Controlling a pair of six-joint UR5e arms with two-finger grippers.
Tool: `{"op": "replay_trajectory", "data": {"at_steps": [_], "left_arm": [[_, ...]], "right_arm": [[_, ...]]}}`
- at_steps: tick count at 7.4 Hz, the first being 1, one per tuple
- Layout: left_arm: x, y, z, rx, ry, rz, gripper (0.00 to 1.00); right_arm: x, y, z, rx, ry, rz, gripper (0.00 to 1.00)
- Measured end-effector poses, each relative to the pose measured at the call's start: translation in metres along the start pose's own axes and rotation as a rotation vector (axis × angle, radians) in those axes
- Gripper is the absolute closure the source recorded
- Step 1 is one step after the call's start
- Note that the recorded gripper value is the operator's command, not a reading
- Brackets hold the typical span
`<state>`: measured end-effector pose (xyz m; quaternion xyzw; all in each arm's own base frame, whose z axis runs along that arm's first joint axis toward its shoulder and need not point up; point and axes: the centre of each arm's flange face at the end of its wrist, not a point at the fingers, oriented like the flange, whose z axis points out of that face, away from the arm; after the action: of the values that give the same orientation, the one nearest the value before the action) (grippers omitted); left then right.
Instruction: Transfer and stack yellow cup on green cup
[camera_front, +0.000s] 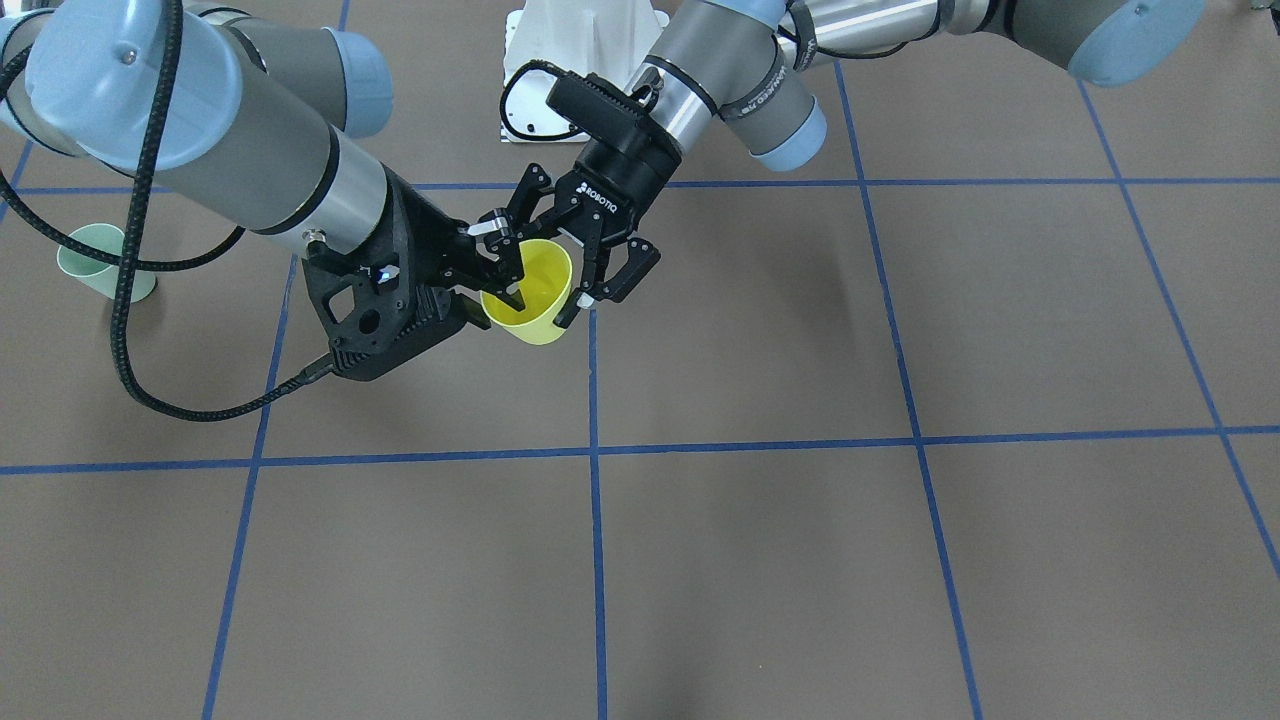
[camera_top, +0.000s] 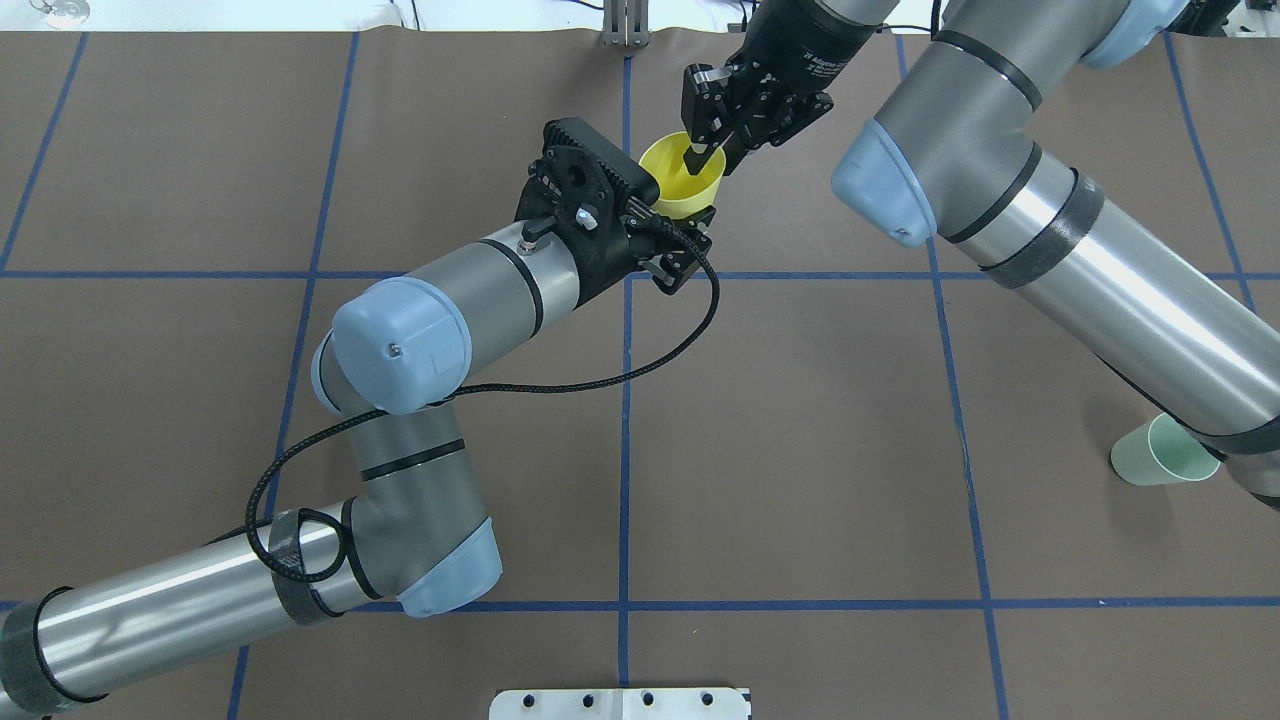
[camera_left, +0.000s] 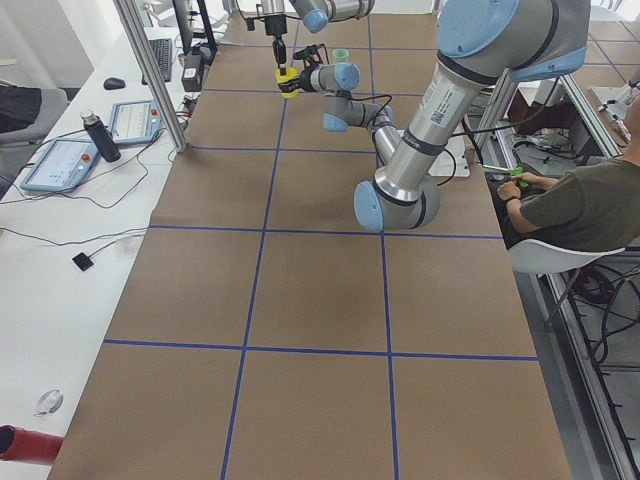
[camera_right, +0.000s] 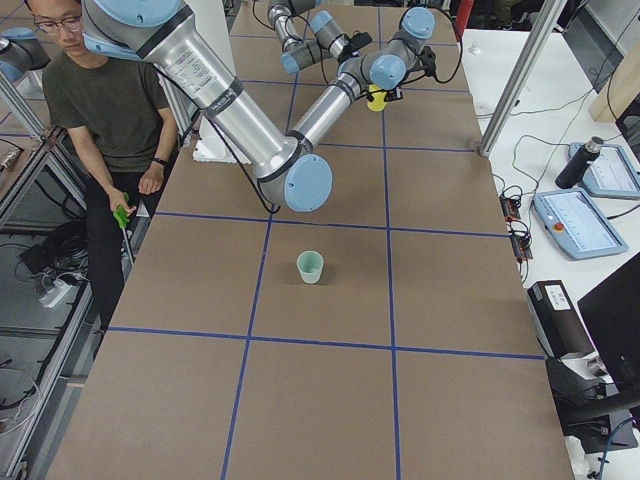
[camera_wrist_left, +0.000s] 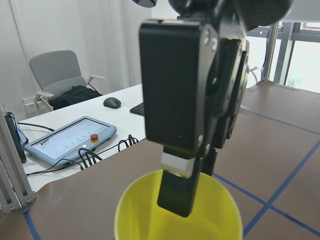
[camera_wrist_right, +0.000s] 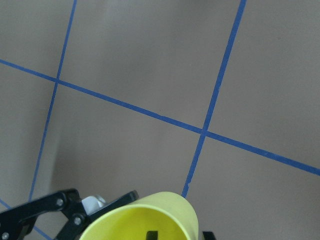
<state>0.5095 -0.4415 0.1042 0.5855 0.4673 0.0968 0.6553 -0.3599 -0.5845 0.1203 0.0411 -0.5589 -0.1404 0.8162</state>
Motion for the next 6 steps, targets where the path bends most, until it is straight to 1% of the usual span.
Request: {"op": "replay_trajectory", "data": {"at_steps": [1, 2, 3, 6], "left_arm": [[0.0004, 0.0001, 0.0, 0.0, 0.001, 0.0, 0.37], [0.0004, 0.0006, 0.0004, -0.002, 0.001, 0.0, 0.21], [0.0004, 0.0013, 0.0011, -0.003, 0.0, -0.001, 0.0], [0.0019, -0.0004, 0.002, -0.003, 0.001, -0.001, 0.0]], "right_arm": [[-0.0005, 0.0007, -0.0007, 0.001, 0.0, -0.001, 0.91], [-0.0009, 0.0012, -0.0014, 0.002, 0.0, 0.001, 1.0], [-0.0017, 0.0025, -0.0032, 0.002, 0.002, 0.004, 1.0], [-0.0049, 0.0061, -0.0059, 0.002, 0.001, 0.005, 1.0]]}}
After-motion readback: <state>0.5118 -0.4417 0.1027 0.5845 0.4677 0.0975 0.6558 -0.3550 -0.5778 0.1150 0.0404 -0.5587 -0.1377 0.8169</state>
